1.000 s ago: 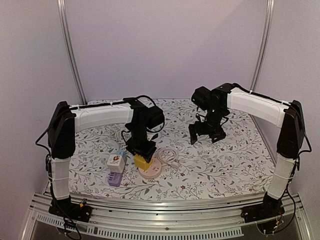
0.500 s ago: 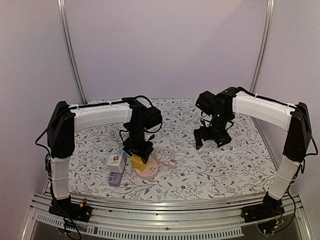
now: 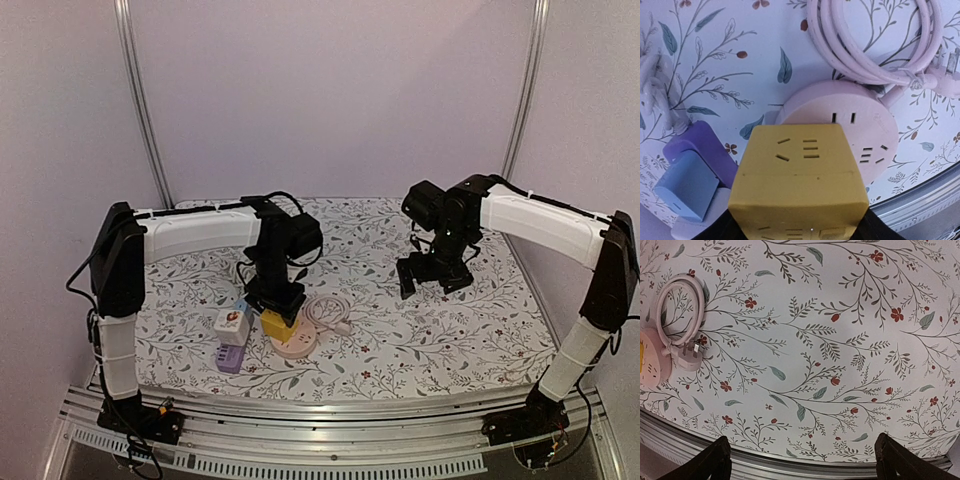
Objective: Insert the plug
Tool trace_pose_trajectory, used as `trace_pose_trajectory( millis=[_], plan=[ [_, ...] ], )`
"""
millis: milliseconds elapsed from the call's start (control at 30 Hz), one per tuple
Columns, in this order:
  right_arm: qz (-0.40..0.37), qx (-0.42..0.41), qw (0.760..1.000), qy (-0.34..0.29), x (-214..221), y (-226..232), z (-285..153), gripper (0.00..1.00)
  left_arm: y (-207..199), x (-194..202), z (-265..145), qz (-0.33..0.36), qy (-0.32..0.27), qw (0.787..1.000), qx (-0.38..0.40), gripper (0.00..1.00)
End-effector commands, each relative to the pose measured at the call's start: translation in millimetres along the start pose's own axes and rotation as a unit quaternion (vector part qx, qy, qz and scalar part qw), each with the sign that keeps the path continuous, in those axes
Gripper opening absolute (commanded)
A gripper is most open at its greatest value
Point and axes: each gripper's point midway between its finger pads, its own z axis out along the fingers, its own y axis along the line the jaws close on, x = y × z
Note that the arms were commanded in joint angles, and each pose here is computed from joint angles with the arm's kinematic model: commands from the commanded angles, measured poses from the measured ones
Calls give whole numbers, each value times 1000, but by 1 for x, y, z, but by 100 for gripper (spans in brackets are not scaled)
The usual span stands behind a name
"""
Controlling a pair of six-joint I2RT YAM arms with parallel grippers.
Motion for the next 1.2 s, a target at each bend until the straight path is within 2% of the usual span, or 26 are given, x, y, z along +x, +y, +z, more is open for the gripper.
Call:
trace_pose_trajectory(
  millis=[0, 133, 267, 300, 500, 800, 1167],
  plan=[
    [1, -7, 999, -32, -9, 0, -12, 99, 30, 22, 55, -11, 69, 994, -79, 40],
    [-2, -7, 999, -32, -13, 3, -9, 99, 29, 21, 47, -12, 58, 996, -74, 54],
    [3, -13, 999, -38, -18, 7, -7, 99, 25, 17, 33, -8, 44, 997, -61, 82],
    [6, -18, 999, -40, -19, 9, -7, 99, 24, 16, 28, -7, 40, 997, -59, 86],
    [19, -28, 996, -76, -36, 14, -12, 99, 27, 3, -9, -11, -1, 998, -67, 99],
    [-1, -51, 988, -145, -78, 29, -20, 99, 25, -12, -48, 6, -40, 996, -78, 99],
    [5, -109, 980, -166, -111, 44, -28, 99, 24, -17, -94, 1, -108, 992, -70, 100]
  ],
)
